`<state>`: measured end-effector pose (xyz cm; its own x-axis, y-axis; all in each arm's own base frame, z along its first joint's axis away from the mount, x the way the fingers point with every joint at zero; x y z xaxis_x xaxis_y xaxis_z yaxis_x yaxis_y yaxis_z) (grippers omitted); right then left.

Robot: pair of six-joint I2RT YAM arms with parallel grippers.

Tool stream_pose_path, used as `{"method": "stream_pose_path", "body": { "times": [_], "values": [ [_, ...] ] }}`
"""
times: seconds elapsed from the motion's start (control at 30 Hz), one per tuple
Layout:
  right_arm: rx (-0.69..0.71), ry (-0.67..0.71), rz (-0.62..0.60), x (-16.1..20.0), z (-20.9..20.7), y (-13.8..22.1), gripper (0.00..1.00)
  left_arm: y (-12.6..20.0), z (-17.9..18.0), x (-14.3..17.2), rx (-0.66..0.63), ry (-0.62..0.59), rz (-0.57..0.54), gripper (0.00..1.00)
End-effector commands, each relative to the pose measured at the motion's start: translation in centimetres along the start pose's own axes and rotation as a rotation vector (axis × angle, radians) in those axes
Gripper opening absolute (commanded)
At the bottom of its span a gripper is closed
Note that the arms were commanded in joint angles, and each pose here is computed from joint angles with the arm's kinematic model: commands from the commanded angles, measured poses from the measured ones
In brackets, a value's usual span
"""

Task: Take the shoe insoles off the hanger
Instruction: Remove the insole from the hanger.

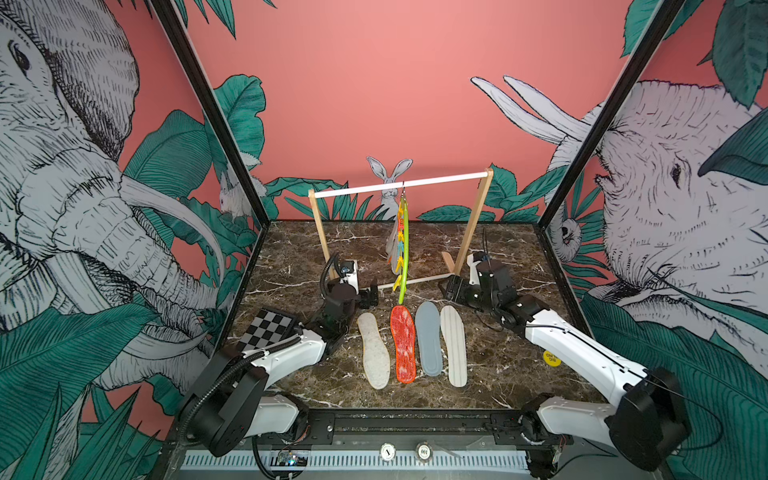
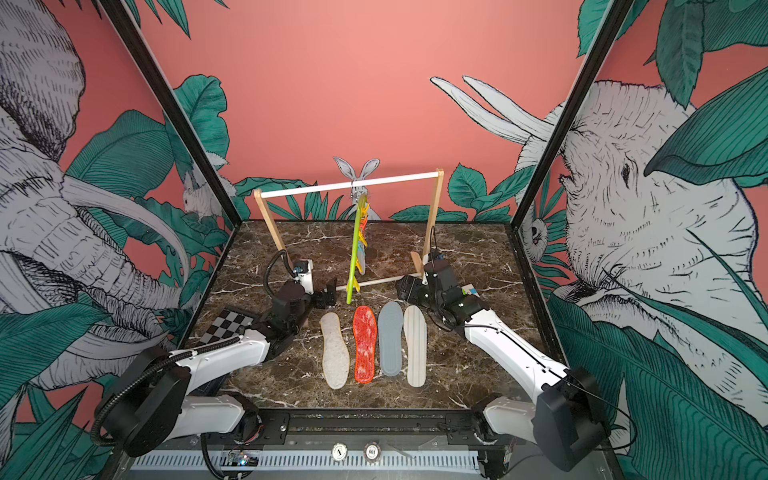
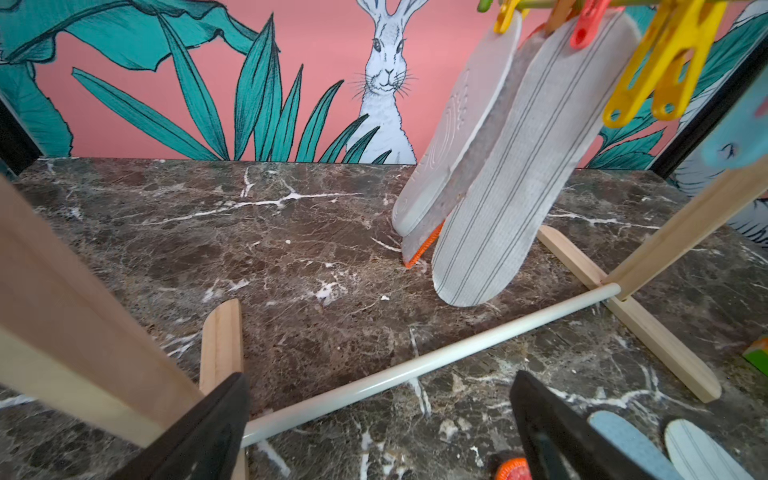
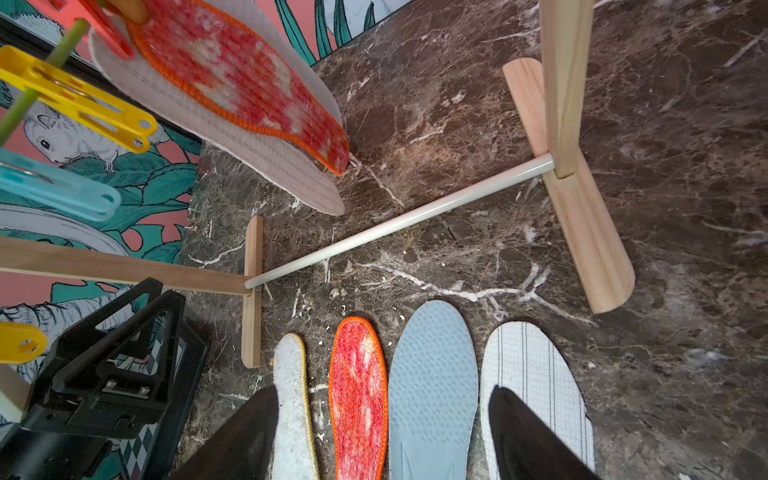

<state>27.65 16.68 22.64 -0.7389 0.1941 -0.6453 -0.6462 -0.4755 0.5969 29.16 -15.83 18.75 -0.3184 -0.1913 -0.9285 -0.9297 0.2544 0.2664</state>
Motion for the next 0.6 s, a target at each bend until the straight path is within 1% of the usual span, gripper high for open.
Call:
{"method": "stream_pose_path", "body": {
  "times": [0.0,0.1,0.27,0.37,0.57],
  "values": [
    [-0.024,-0.013,-0.011,-0.3,0.0,-0.4,0.8,-0.4,-1.1,-1.6,0.073,0.014,-0.067,0.98],
    [-0.026,-0.02,-0.016,-0.4,0.0,-0.3,0.8,-0.8,-1.4,-1.0,0.107,0.0,-0.055,0.97],
    [-0.031,-0.032,-0.031,-0.4,-0.2,-0.3,0.8,-1.4,-2.0,-0.4,0.169,-0.028,-0.078,0.93],
    [-0.035,-0.034,-0.027,-0.4,-0.1,-0.5,0.8,-2.2,-2.5,0.0,0.202,-0.057,-0.073,0.9],
    [-0.046,-0.037,-0.034,-0.5,-0.2,-0.3,0.82,-4.0,-4.1,0.5,0.231,-0.086,-0.089,0.87]
  ]
}}
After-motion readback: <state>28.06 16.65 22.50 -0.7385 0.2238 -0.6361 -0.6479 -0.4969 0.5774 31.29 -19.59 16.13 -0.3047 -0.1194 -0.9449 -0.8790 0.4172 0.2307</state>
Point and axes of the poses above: each gripper's point midway between its finger pads, its own y axis back along the fingers, its own z axis along the line the jaws close on, x = y × z, the point moved 7 cm from there along y, back along the fingers, and after that the axes turned 7 degrees about y, right-handed, at the moved point
